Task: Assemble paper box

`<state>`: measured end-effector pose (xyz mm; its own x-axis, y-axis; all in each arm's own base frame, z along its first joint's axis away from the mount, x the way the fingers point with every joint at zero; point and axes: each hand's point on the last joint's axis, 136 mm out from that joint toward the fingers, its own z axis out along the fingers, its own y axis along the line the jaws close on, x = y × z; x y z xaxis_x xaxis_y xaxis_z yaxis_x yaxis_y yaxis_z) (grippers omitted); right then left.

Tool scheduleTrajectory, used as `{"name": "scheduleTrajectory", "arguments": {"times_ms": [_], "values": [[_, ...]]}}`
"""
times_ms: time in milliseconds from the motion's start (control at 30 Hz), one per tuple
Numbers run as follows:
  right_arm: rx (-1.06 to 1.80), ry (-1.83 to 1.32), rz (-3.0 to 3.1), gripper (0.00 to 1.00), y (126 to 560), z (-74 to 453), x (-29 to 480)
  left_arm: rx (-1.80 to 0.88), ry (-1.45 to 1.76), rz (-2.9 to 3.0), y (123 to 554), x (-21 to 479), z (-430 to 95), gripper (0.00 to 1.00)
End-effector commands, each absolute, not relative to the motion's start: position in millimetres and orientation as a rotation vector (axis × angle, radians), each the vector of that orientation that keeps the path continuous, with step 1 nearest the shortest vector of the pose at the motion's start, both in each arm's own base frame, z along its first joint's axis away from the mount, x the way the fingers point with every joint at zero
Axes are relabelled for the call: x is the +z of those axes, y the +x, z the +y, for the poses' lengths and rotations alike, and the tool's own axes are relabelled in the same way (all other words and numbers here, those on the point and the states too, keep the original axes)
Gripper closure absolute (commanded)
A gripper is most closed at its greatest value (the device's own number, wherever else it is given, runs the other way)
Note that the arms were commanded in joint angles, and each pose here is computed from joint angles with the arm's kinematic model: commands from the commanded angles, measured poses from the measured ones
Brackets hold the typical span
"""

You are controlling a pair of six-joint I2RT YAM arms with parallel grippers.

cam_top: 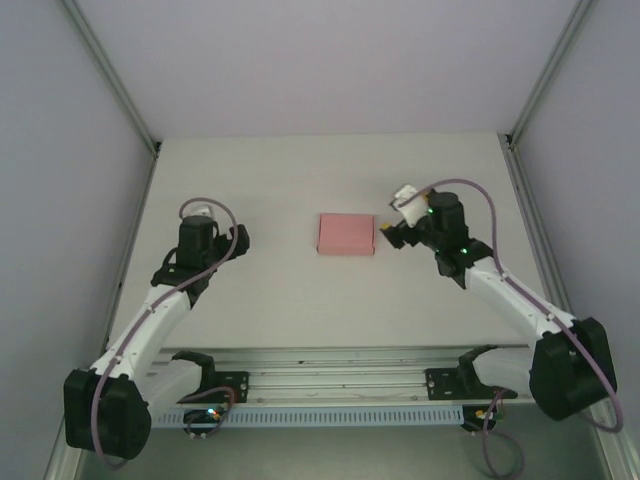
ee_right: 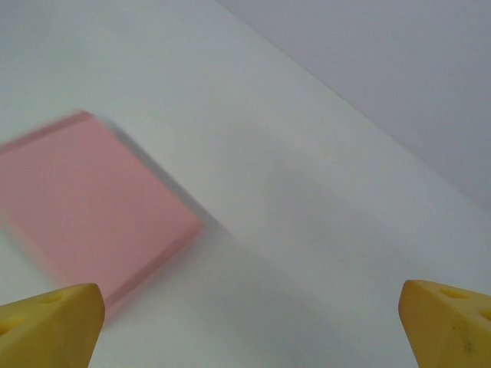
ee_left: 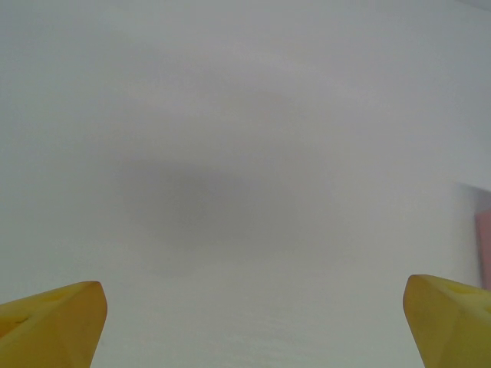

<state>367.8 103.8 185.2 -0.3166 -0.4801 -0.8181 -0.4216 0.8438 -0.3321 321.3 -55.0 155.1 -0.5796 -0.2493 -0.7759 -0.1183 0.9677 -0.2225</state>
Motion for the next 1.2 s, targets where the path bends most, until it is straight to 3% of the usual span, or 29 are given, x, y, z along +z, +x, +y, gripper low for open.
{"name": "scheduleTrajectory", "arguments": {"times_ms": [0, 133, 300, 600, 967, 1167], "values": [[0.017, -0.361, 1.988, 0.00, 367, 68, 167, 0.019, -0.185, 2.060, 341, 155, -32, 0.00], [0.080, -0.114, 1.933, 0.00, 368, 25, 149, 0.098, -0.126, 2.020, 352, 152, -21, 0.00], [0.071, -0.150, 1.946, 0.00, 367, 20, 125, 0.228, -0.061, 1.916, 352, 152, -3, 0.00], [0.115, -0.149, 1.892, 0.00, 376, 16, 127, 0.119, 0.029, 1.832, 363, 127, -7, 0.00], [0.099, -0.112, 1.733, 0.00, 346, 5, 143, 0.051, 0.031, 1.835, 392, 99, 0, 0.00], [0.099, -0.111, 1.727, 0.00, 344, 5, 143, 0.054, -0.063, 1.813, 386, 100, 18, 0.00]]}}
